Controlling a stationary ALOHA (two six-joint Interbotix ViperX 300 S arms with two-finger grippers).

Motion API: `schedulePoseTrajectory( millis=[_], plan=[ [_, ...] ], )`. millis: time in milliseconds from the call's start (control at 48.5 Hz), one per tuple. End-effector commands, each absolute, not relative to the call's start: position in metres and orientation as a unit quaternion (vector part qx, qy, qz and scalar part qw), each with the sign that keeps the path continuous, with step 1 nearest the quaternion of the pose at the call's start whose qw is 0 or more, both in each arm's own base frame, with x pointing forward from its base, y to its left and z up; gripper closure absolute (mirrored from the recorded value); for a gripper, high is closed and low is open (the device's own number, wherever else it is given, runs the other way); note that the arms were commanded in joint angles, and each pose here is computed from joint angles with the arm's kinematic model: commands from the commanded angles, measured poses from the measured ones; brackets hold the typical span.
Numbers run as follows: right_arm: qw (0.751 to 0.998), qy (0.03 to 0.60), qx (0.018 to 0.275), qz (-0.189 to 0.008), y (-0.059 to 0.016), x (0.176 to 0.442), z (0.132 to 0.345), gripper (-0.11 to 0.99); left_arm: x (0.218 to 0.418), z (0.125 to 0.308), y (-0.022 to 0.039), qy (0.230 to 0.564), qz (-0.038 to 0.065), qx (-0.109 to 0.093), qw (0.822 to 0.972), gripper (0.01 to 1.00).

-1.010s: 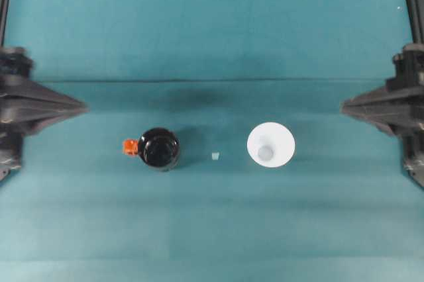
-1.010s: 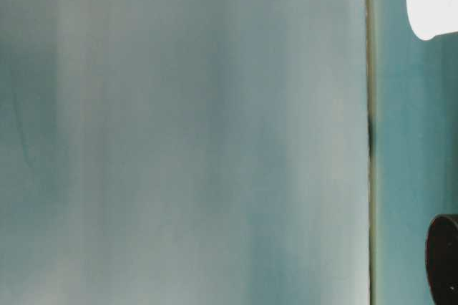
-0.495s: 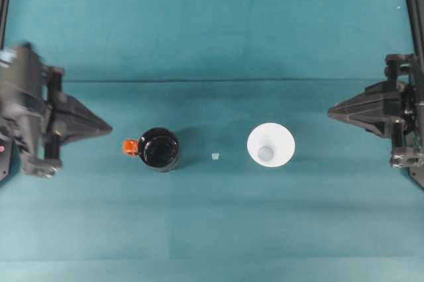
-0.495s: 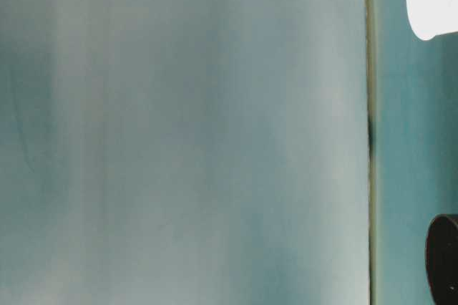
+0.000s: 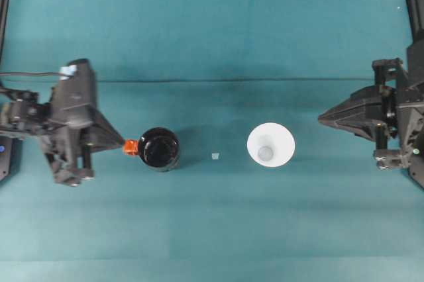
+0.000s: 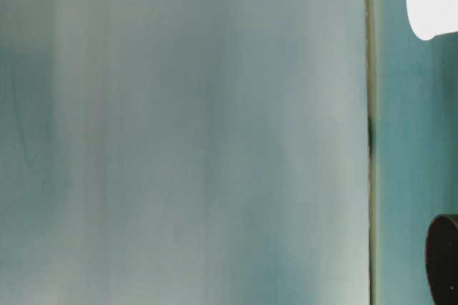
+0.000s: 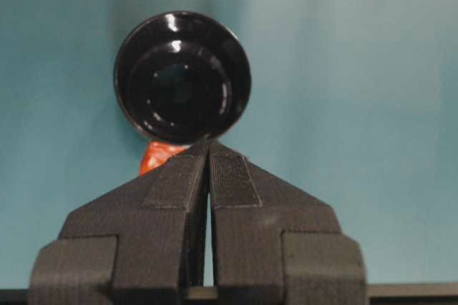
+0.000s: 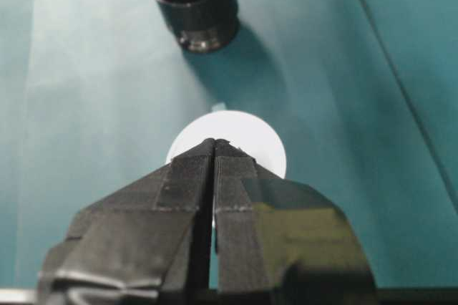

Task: Put the paper cup into the moved red handle cup holder.

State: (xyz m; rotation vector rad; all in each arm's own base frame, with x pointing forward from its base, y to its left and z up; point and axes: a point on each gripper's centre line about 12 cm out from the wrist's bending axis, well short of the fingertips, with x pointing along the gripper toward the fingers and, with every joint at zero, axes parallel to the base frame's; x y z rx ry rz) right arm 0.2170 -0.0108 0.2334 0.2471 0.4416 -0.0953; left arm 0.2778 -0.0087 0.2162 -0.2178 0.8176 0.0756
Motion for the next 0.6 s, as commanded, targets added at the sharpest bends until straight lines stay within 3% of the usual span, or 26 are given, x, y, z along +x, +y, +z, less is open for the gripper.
schedulePoseTrajectory(
  millis=[0, 144, 206, 289, 474, 577],
  plan=[
    [0.968, 0.210, 0.128, -0.048, -0.0114, 0.222, 0.241, 0.98, 0.285, 0.221, -0.0097, 0.390, 0.035, -0.106, 0.914, 0.979],
    [0.968, 0.211, 0.128, -0.048, -0.0114, 0.223, 0.241, 0.98, 0.286, 0.215, -0.0097, 0.400, 0.037, -0.108, 0.909, 0.975],
    [0.968, 0.211, 0.128, -0.048, -0.0114, 0.223, 0.241, 0.98, 0.286, 0.213, -0.0098, 0.404, 0.037, -0.107, 0.908, 0.917],
    [0.967, 0.213, 0.128, -0.048, -0.0113, 0.223, 0.241, 0.98, 0.287, 0.207, -0.0089, 0.412, 0.039, -0.103, 0.905, 0.730],
    [0.966, 0.219, 0.128, -0.048, -0.0112, 0.222, 0.239, 0.98, 0.293, 0.179, -0.0096, 0.457, 0.041, -0.095, 0.884, 0.181],
    [0.966, 0.219, 0.129, -0.049, -0.0112, 0.222, 0.239, 0.98, 0.295, 0.163, -0.0091, 0.487, 0.037, -0.077, 0.869, 0.025]
  ],
)
